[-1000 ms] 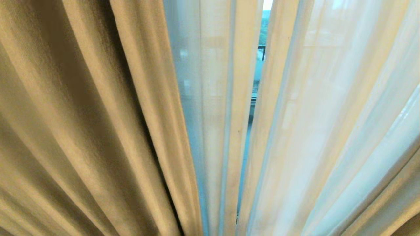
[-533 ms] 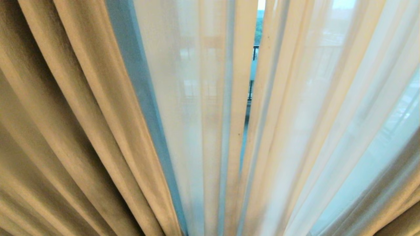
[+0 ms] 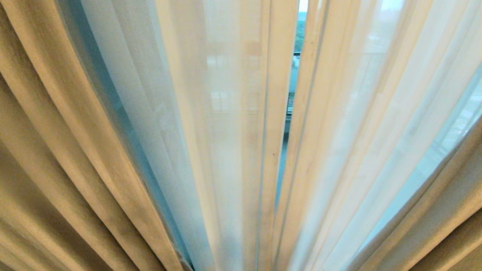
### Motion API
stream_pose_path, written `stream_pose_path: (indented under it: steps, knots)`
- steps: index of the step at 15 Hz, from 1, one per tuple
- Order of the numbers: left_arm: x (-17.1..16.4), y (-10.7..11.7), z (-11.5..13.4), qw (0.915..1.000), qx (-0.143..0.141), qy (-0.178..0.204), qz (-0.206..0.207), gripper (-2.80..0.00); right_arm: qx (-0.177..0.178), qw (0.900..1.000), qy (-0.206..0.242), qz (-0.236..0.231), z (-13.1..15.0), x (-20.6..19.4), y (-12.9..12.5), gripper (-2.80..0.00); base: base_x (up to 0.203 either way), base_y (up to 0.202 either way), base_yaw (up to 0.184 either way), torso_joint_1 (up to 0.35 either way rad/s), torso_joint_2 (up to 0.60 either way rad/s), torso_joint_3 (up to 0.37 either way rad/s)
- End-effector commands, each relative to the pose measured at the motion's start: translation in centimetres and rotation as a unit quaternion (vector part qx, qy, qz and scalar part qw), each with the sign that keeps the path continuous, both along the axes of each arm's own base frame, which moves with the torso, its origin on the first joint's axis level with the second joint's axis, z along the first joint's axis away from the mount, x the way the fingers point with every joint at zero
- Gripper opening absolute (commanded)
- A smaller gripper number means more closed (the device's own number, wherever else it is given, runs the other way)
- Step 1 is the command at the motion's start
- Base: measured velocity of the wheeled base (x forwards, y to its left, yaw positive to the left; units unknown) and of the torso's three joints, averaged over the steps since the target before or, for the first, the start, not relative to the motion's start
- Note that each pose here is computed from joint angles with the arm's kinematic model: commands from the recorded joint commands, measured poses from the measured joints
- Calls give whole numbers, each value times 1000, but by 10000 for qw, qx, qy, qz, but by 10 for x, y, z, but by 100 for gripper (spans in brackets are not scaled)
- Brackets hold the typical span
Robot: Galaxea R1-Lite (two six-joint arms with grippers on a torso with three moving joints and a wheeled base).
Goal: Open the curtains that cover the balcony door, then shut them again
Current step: Pull the outer curtains open on both sides
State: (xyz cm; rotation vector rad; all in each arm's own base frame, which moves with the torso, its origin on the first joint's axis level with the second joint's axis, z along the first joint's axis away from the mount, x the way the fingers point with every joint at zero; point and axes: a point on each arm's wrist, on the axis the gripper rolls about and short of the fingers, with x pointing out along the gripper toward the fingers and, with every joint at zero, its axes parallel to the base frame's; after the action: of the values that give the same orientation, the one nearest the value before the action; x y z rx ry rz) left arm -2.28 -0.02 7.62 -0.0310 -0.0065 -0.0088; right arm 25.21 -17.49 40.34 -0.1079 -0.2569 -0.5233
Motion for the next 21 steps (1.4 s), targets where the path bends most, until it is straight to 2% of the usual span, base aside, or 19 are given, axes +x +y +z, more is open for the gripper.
stream_pose_path:
  steps: [1, 9, 14, 21]
  knots:
    - [0, 0, 0, 10000, 2, -5, 5, -280, -14, 10000, -12, 38, 1, -5, 6, 0, 0, 0, 0, 0, 0, 0]
    - [0, 0, 0, 10000, -5, -5, 5, -280, 81, 9998, 176, 77, -10, -27, 25, 0, 0, 0, 0, 0, 0, 0]
    - [0, 0, 0, 10000, 2, -5, -3, -280, 114, 9995, 280, 62, -20, -68, 53, 0, 0, 0, 0, 0, 0, 0]
    - [0, 0, 0, 10000, -3, -5, 2, -280, 268, 9983, 510, 70, -53, -112, 83, 0, 0, 0, 0, 0, 0, 0]
